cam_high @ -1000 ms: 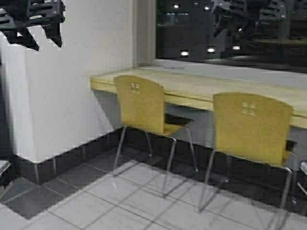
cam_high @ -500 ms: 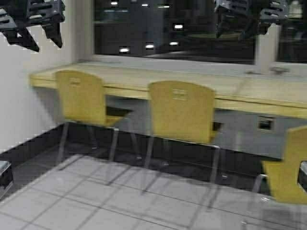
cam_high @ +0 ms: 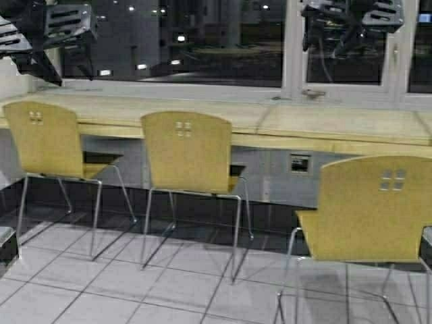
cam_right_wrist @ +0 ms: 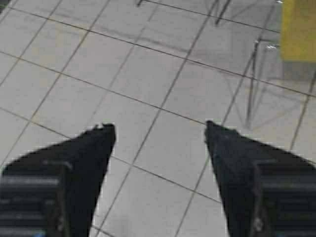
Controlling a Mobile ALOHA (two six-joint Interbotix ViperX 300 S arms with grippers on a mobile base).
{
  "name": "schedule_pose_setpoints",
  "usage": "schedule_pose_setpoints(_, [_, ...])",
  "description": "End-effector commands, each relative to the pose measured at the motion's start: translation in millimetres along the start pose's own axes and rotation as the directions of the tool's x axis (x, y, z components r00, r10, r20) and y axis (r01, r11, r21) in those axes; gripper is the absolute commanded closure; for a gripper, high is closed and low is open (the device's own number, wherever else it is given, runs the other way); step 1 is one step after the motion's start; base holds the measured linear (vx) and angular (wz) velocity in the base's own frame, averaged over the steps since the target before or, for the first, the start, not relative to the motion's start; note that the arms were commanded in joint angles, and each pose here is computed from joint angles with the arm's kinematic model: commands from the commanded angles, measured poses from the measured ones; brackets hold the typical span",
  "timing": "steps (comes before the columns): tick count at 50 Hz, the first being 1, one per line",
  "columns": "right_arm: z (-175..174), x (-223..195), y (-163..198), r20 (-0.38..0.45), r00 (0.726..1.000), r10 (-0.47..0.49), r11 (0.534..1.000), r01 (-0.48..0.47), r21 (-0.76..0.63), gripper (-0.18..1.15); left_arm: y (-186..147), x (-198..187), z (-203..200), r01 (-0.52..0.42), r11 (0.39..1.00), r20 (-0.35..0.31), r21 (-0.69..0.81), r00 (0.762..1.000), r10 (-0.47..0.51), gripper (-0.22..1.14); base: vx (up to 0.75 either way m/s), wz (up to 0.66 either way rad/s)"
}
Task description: Push the chairs under the table
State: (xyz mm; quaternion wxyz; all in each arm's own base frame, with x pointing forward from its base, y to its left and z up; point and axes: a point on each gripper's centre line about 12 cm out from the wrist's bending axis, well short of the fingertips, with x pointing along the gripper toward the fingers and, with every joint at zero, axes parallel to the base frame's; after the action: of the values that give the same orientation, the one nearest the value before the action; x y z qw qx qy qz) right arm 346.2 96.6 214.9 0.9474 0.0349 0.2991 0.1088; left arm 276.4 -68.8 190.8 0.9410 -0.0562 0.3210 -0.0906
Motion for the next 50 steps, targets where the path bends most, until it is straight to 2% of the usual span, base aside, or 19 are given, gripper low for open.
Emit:
schedule_pose_setpoints(1, [9, -3, 4, 0.026, 1.000, 0.009, 1.000, -0.009, -0.002, 0.06, -2, -2, 12, 0.004, 1.000, 0.035, 0.000, 0.999, -0.004, 0.04, -0.08, -0.13])
schedule_pose_setpoints(33, [5, 2, 3, -0.006, 1.000, 0.007, 1.000, -0.007, 0.012, 0.06, -4, -9, 26, 0.011, 1.000, 0.082, 0.014, 0.997, -0.013, 0.04, -0.05, -0.13])
schedule_pose_setpoints(50, [-6, 10, 2, -0.062, 0.998, 0.001, 0.999, 0.002, 0.035, 0.06, -3, -6, 20, 0.009, 1.000, 0.059, -0.005, 0.998, -0.009, 0.04, 0.00, -0.28])
